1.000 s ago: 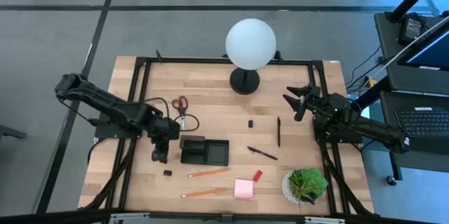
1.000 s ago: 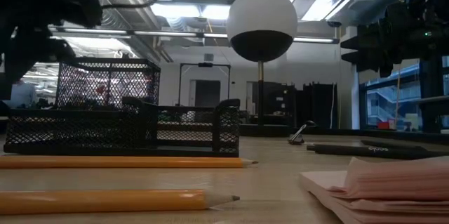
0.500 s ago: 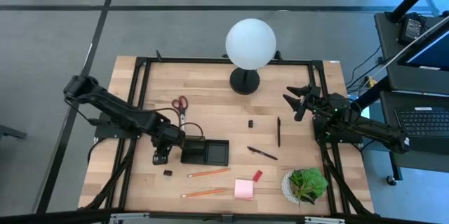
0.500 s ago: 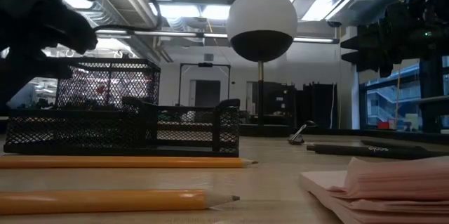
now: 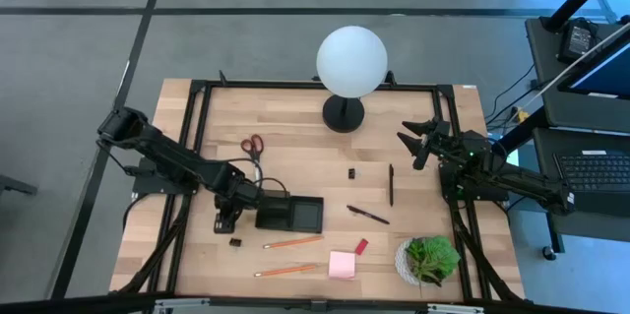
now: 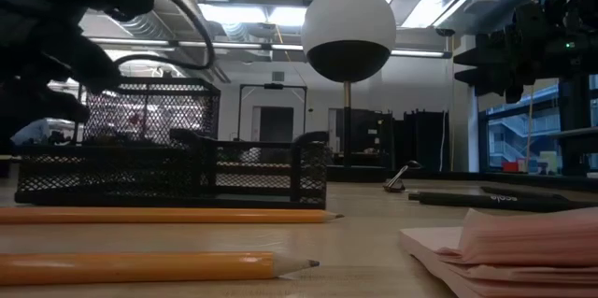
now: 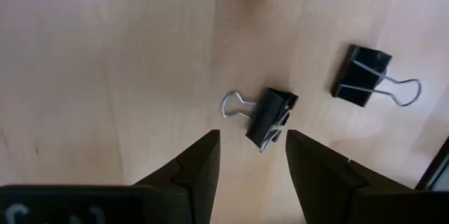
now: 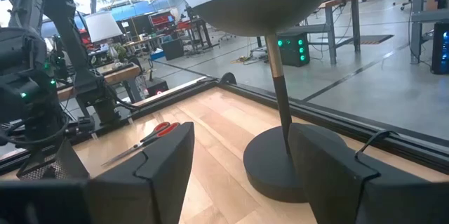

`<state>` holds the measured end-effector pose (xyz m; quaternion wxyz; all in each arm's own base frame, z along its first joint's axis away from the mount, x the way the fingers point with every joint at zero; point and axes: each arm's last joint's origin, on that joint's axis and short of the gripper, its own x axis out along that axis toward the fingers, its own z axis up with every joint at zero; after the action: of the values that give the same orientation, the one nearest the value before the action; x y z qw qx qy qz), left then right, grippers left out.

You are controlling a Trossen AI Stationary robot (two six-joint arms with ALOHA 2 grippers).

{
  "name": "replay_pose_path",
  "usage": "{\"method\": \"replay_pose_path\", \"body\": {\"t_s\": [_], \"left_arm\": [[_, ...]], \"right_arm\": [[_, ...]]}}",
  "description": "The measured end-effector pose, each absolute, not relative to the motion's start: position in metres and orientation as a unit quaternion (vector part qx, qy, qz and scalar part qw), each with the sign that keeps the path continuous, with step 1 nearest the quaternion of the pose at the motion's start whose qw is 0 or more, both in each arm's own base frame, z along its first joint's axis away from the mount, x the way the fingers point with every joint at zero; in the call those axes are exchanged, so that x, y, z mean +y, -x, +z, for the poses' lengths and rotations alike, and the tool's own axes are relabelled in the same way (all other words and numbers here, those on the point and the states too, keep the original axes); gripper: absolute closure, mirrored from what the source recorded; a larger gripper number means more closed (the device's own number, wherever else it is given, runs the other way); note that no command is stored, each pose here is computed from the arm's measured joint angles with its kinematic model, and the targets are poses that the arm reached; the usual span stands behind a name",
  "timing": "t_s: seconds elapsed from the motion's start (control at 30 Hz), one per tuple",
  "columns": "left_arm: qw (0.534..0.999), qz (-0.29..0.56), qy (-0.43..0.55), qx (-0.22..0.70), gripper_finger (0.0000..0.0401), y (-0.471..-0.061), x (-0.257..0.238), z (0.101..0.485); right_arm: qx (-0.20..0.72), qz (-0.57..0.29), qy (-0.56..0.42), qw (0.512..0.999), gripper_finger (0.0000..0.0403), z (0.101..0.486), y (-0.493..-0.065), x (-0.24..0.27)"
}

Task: Pick and place office supplies into organizer
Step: Put the middle black binder clip into the black desk organizer

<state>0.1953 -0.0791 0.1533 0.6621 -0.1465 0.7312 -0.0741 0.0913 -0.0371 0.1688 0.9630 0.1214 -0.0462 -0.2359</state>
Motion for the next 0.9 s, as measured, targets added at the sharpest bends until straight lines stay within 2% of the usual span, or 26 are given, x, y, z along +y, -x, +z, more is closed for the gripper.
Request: {"method": "replay_pose_path", "body": {"t_s": [0.27, 0.9], "left_arm": [[0.644, -0.072, 0.133, 0.750, 0.0252, -0.193, -0.084, 0.140], [0.654, -0.090, 0.135, 0.739, 0.0362, -0.195, -0.087, 0.140]], "right_arm": [[-0.047, -0.236, -0.121, 0.963, 0.0167, 0.169, -0.091, -0.037], [-0.046, -0.236, -0.119, 0.963, 0.0167, 0.169, -0.091, -0.037]]}}
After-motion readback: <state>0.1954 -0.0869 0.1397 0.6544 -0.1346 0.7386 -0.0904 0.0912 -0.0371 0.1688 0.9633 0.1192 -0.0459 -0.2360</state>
